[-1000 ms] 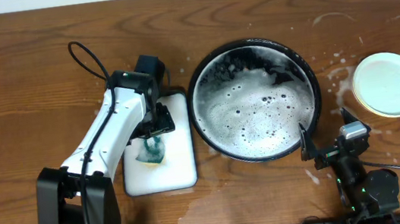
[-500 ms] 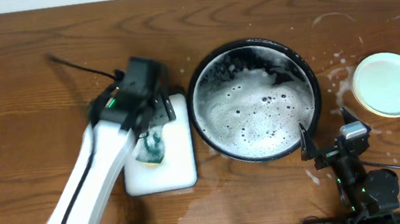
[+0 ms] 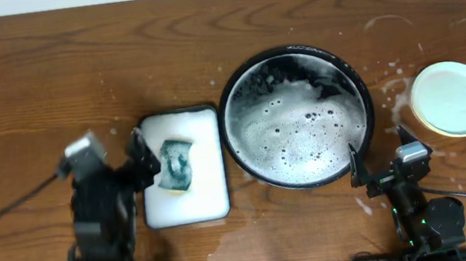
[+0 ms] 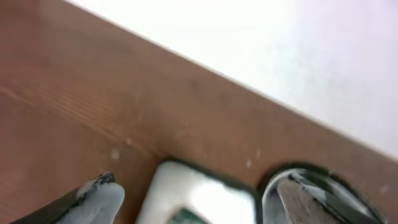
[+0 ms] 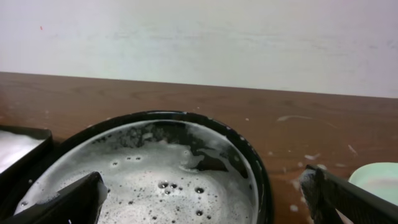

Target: Clean dirty plates on tray and stack at the side

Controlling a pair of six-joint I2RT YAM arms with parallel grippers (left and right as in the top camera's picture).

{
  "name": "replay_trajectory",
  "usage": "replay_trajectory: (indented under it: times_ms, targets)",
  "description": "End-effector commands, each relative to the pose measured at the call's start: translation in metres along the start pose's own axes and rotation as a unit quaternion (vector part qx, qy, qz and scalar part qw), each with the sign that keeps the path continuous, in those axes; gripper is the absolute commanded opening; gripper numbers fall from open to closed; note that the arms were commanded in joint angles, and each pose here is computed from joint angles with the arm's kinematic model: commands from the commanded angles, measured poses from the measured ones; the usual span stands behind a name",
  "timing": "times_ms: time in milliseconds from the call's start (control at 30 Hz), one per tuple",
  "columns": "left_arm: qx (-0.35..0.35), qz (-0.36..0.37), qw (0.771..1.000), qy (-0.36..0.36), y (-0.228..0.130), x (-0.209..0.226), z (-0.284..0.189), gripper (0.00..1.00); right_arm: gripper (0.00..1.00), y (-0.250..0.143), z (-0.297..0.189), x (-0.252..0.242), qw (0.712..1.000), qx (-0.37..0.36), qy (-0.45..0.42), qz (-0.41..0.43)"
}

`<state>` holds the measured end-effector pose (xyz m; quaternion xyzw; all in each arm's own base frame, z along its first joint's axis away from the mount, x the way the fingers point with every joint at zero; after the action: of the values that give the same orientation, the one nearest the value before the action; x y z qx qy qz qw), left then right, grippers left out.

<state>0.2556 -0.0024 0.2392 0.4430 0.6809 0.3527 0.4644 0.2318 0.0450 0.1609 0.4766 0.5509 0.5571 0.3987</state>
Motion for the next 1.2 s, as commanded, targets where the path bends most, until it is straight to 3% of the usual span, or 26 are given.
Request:
replay_trajectory:
  times_ms: [0, 267, 567, 700, 1167]
  targets:
    - [-0.062, -0.010, 0.998, -0.008, -0.002, 0.016, -0.018, 0.86, 0.99, -0.001, 0.000, 0.002, 1.000, 0.000, 0.004, -0.006]
    - [-0.128, -0.025, 0.991, -0.006, -0.025, 0.040, -0.031, 0.86, 0.99, -0.001, 0.000, 0.002, 1.000, 0.001, 0.004, -0.006]
    - [-0.154, -0.029, 0.987, -0.020, -0.047, 0.044, -0.004, 0.86, 0.99, -0.001, 0.000, 0.002, 1.000, 0.000, 0.004, -0.006]
    - [-0.138, -0.031, 0.990, -0.015, -0.067, 0.051, 0.007, 0.86, 0.99, -0.001, 0.000, 0.002, 1.000, 0.001, 0.004, -0.006]
    - [-0.097, -0.024, 0.995, 0.002, -0.086, 0.058, 0.012, 0.86, 0.99, -0.001, 0.000, 0.002, 1.000, 0.000, 0.004, -0.006]
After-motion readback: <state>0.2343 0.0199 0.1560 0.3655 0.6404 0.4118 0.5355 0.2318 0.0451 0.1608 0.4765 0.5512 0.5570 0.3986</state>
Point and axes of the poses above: each gripper's point midway between its finger pads, its own z axis out along the fingers, its own x axis along the line the jaws close on, y = z × x, the point moved 1 cm from there along -z, back along the fingers, and after that the axes turned 4 degrees about z, right-handed, at the moved point
